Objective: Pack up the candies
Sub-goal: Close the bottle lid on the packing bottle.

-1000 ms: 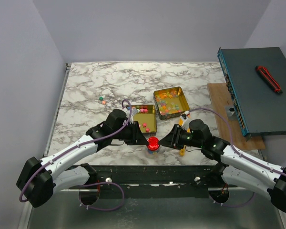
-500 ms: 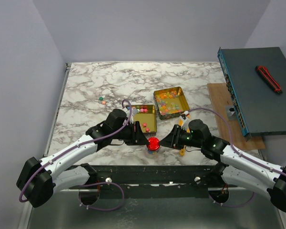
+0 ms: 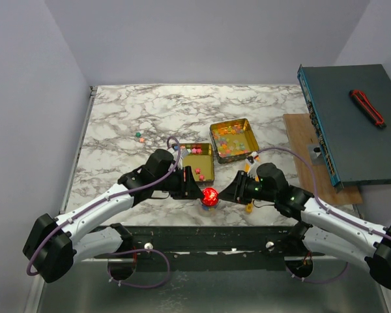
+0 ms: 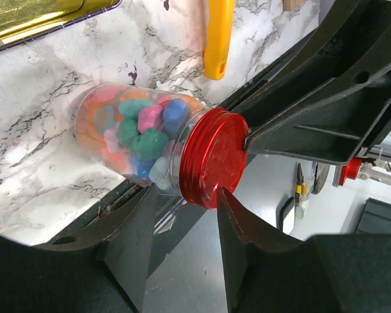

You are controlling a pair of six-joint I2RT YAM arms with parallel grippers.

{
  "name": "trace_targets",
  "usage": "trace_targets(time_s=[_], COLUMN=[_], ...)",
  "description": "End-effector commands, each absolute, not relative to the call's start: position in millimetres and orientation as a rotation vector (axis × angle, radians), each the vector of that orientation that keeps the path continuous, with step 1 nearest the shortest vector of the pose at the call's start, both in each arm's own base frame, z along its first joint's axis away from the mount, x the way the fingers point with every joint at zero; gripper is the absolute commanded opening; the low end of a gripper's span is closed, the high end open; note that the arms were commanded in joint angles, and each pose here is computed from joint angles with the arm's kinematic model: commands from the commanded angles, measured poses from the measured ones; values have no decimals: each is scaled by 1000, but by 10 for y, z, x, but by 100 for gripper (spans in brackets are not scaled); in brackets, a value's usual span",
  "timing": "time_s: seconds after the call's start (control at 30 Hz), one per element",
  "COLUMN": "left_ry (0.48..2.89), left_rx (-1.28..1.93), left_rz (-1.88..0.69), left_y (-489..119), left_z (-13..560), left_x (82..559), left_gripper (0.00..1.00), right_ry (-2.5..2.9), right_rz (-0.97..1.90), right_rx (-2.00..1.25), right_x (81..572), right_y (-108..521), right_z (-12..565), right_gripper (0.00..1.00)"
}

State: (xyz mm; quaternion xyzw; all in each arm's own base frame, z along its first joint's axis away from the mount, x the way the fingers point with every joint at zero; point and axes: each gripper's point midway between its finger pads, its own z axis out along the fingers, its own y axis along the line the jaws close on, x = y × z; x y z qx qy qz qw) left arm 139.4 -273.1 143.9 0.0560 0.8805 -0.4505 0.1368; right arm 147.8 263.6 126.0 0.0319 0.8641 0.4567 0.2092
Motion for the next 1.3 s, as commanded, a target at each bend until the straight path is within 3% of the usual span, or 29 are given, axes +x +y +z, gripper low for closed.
trace_targets(time_s=[0.0, 0.5, 0.97, 1.27], left_ry=[2559, 2625, 2686, 2732], left_rx=[174, 159, 102, 102], left_rz=[-1266, -1174, -1150, -1160], left_y=[-2726, -2703, -2590, -2578], left_z=[1379, 1127, 770, 593], left_x=[1417, 1481, 1368, 1289], left_gripper=[45, 46, 26, 23], right_ry=[2542, 2548, 2601, 2628], right_rz=[1050, 1038, 984, 977], right_rx=[82, 50, 65, 83], right_x=[1422, 1445, 1396, 1357], right_y=[2413, 2465, 2400, 2382], right_z=[897, 940, 796, 707], right_gripper=[34, 35, 35, 35])
